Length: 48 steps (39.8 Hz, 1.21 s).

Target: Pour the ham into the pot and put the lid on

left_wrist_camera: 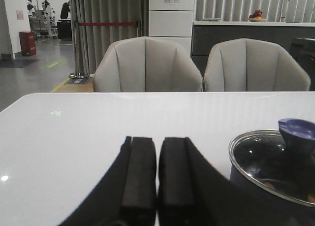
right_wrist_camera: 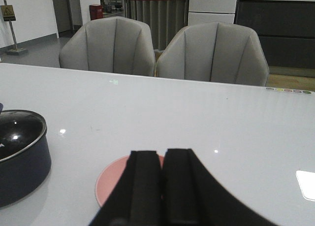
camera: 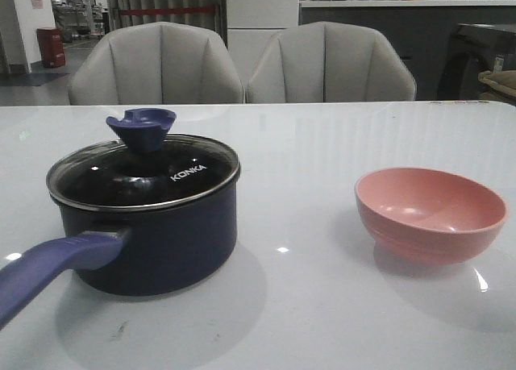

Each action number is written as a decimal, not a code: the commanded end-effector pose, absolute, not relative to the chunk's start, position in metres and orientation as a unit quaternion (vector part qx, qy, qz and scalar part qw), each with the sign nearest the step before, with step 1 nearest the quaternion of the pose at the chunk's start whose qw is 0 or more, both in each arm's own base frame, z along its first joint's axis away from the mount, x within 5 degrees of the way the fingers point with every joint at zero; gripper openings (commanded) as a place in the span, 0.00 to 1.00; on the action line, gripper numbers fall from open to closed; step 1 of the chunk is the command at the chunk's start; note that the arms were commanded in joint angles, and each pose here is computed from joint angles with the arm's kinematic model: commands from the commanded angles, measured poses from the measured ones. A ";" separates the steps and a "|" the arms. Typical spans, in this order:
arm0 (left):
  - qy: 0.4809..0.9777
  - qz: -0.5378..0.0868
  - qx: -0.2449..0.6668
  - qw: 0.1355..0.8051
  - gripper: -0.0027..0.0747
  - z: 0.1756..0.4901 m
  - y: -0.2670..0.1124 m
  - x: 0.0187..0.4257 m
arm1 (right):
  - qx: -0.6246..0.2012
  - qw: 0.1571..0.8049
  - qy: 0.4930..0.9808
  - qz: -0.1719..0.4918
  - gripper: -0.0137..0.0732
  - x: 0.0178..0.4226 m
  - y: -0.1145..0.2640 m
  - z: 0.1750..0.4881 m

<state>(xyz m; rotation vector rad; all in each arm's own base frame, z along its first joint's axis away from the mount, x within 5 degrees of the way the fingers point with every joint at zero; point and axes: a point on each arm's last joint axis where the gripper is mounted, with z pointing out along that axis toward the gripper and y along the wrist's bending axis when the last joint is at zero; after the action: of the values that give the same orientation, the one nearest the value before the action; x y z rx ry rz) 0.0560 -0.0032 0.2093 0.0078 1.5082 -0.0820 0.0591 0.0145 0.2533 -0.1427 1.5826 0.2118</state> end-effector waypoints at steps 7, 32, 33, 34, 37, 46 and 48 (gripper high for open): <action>0.656 -0.045 0.002 0.754 0.18 0.208 -0.003 0.055 | -0.059 0.727 0.678 0.092 0.32 0.059 0.013 0.268; 0.656 -0.045 0.002 0.754 0.18 0.208 -0.003 0.055 | -0.018 0.757 0.652 0.038 0.32 0.055 0.004 0.209; 0.656 -0.045 0.002 0.754 0.18 0.208 -0.003 0.055 | -0.018 0.757 0.652 0.038 0.32 0.055 0.004 0.209; 0.656 -0.045 0.002 0.754 0.18 0.208 -0.003 0.055 | -0.018 0.757 0.652 0.037 0.32 0.055 0.004 0.209; 0.656 -0.045 0.002 0.754 0.18 0.208 -0.003 0.055 | -0.018 0.757 0.652 0.037 0.32 0.055 0.004 0.209; 0.656 -0.045 0.002 0.753 0.18 0.207 -0.003 0.055 | -0.018 0.757 0.653 0.037 0.32 0.055 0.004 0.209; 0.656 -0.045 0.002 0.753 0.18 0.207 -0.003 0.055 | -0.018 0.757 0.653 0.037 0.32 0.055 0.004 0.209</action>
<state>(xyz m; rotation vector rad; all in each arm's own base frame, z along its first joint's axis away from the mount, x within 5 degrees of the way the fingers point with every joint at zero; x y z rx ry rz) 0.0560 -0.0032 0.2094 0.0078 1.5067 -0.0820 0.0565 0.0045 0.2050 -0.0334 1.5012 0.0928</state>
